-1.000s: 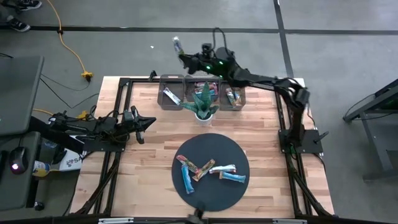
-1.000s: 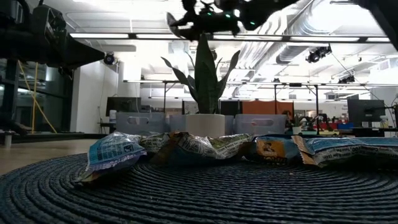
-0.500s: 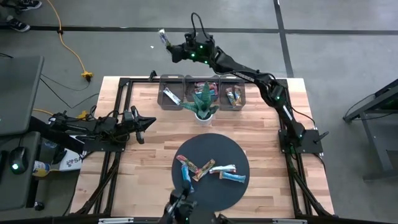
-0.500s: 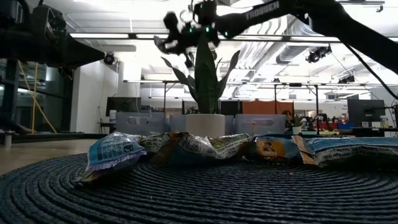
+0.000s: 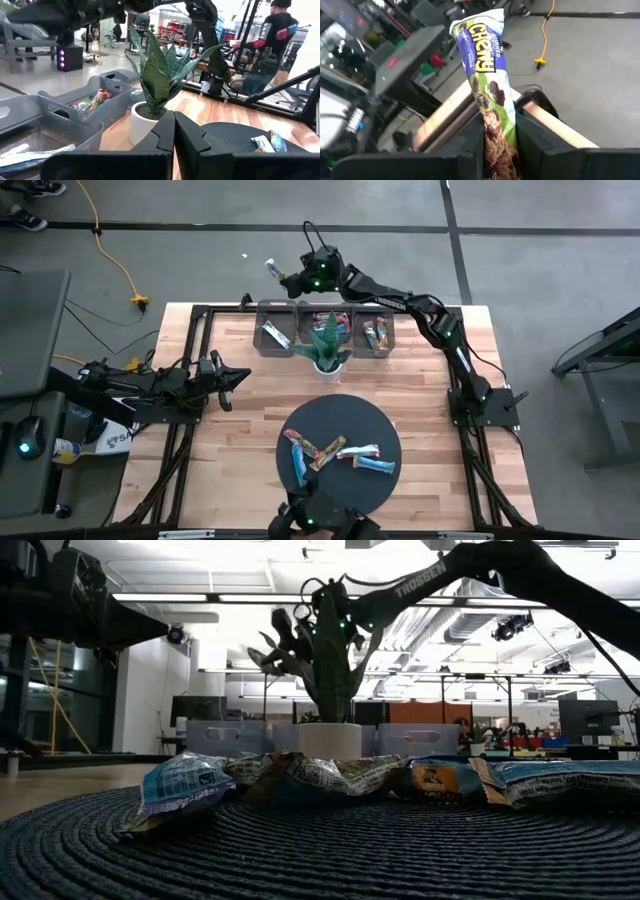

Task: Pick and place Granola Bars by type
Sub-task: Put the blue granola bar into the left black bin

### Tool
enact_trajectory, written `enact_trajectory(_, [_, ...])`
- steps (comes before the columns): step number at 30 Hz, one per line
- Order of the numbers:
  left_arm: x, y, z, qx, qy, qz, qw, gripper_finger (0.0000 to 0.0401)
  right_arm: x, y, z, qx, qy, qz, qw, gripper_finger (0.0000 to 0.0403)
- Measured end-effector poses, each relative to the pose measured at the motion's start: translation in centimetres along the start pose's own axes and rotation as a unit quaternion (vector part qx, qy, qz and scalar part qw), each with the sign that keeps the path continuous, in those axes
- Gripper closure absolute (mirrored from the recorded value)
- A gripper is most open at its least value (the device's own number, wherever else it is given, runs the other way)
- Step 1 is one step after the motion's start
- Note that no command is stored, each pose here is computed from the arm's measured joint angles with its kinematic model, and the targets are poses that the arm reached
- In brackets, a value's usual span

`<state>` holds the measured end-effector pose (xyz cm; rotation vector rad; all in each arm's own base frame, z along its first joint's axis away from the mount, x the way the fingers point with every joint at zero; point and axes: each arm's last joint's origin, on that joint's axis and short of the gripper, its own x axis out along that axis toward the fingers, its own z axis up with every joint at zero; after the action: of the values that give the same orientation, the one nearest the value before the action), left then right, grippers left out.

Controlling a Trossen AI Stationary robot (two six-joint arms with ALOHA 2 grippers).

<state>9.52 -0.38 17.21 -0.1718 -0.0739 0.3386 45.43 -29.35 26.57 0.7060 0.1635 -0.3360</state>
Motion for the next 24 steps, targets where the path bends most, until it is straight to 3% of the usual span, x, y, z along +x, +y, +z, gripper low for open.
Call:
enact_trajectory(16, [0.0,0.0,0.0,0.000,0.000,0.000,1.000,0.0400,0.8,1.1,-2.9,-0.147,0.080,0.006,0.986,0.0330])
enact_trajectory(24, [0.0,0.0,0.0,0.000,0.000,0.000,1.000,0.0400,1.4,3.1,-5.2,-0.299,0.120,0.026,0.946,0.0330])
